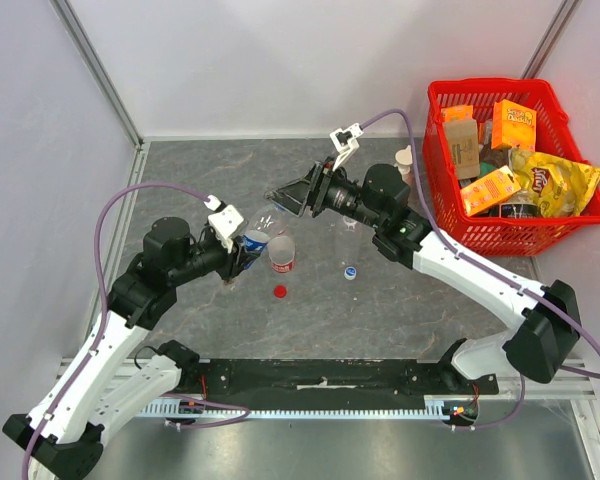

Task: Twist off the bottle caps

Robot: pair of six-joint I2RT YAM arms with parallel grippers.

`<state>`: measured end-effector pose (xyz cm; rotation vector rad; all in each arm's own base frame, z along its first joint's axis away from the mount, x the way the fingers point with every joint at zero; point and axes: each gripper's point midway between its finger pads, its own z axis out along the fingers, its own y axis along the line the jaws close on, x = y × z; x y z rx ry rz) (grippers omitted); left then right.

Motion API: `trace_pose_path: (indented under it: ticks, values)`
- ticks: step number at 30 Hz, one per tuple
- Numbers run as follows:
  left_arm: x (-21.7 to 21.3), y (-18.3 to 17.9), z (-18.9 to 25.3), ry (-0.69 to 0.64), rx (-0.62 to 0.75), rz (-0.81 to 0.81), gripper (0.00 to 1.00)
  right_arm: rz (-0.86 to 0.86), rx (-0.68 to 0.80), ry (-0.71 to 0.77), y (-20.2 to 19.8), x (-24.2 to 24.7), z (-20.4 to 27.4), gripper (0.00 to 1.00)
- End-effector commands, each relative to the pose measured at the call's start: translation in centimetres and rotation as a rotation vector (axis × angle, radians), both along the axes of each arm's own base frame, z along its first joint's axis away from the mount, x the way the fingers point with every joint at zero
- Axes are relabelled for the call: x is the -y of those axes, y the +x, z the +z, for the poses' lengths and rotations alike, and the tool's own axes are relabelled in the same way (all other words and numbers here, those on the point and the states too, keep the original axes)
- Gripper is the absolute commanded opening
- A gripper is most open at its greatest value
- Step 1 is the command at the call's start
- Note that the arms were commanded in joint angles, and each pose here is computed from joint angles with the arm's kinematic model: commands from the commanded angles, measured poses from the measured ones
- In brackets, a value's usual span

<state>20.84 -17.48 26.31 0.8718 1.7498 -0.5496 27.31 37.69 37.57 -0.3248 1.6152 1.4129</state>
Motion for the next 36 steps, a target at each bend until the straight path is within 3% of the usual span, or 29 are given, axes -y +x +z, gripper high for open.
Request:
trace_pose_path:
  ticks: [1, 16, 23, 29, 36]
  values:
    - [0.1, 0.3, 1.1, 0.009, 0.064, -0.020, 0.18, 0.048, 0.000, 0.051, -0.4, -0.4, 1.0, 0.66]
    - [0.1, -0.2, 1.4, -0.007, 0.065, -0.029, 0.18, 0.001, -0.027, 0.007, 0.5, 0.7, -1.3, 0.64]
    - [0.2, -0.2, 1.2, -0.005, 0.059, -0.032, 0.18, 0.049, -0.022, 0.036, -0.3, 0.5, -0.7, 0.36]
    - [0.2, -0.3, 1.5, -0.008, 0.059, -0.034, 0.18, 0.100, 0.011, 0.064, -1.3, 0.7, 0.6, 0.03]
    - [1.4, -1.9, 2.4, -0.054, 0.044, -0.131, 0.18, 0.101, 0.138, 0.046, -2.3, 1.9, 1.9, 0.00]
